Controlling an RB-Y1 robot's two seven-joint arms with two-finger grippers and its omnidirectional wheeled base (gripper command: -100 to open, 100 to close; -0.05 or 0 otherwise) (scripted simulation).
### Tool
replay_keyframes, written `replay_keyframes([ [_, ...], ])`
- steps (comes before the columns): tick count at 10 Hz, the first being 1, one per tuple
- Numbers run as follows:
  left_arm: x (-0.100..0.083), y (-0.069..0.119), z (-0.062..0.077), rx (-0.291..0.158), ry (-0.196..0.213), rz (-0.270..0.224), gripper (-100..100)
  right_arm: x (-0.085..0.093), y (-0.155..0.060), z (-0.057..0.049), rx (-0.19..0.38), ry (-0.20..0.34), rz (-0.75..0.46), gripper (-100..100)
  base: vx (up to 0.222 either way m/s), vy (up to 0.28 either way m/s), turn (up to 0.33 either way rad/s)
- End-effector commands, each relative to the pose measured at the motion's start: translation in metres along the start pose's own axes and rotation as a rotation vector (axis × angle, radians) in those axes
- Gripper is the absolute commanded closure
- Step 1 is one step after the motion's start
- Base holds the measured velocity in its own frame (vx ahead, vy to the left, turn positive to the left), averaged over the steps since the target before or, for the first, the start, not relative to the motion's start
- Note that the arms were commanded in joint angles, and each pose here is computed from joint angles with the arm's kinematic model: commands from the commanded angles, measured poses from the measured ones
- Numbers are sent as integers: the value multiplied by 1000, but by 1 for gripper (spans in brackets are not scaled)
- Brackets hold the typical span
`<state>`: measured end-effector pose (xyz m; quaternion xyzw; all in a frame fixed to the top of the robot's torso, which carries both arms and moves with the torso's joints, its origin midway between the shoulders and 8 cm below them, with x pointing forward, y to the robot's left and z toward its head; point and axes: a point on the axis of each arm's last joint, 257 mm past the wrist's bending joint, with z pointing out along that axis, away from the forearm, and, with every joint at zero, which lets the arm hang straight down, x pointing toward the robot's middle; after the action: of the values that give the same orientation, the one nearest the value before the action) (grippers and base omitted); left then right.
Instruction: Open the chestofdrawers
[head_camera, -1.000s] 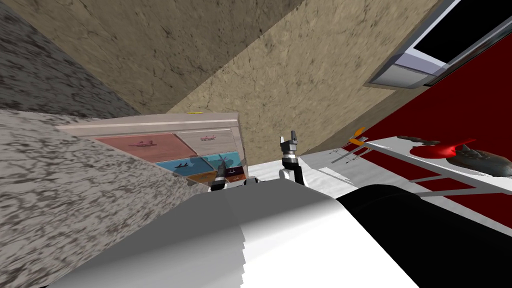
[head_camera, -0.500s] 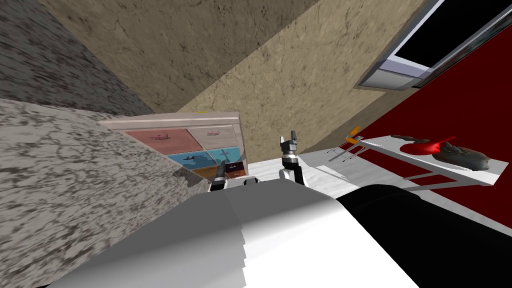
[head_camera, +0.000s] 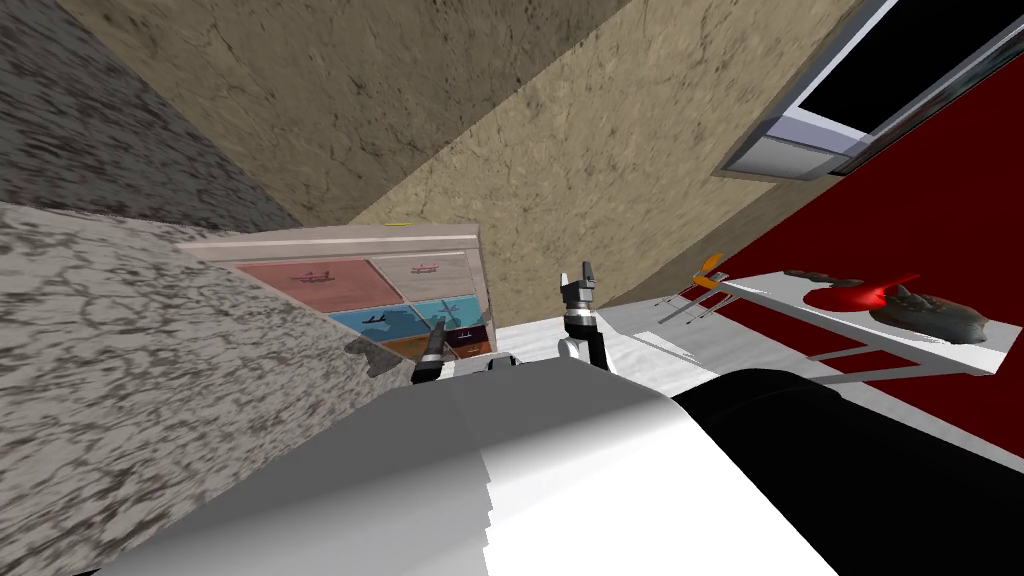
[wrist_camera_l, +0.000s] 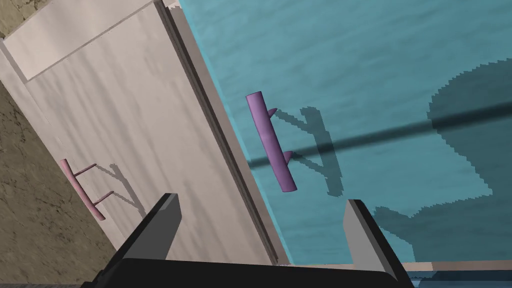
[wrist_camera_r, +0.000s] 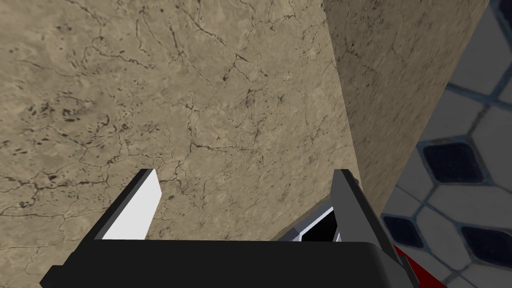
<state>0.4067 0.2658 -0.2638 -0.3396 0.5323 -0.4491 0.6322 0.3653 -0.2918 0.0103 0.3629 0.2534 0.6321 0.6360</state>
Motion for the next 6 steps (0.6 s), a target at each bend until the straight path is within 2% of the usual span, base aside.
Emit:
replay_keyframes([
  [1,3,-1,9,-17,-21,-38,-100,0,0,0,0,0,0,0,129,49,-11],
  [4,12,-4,12,-23,-50,-87,-100,0,0,0,0,0,0,0,38,11,-1],
  [6,8,-9,16,-23,-47,-79,-100,0,0,0,0,0,0,0,24,-2,-11],
])
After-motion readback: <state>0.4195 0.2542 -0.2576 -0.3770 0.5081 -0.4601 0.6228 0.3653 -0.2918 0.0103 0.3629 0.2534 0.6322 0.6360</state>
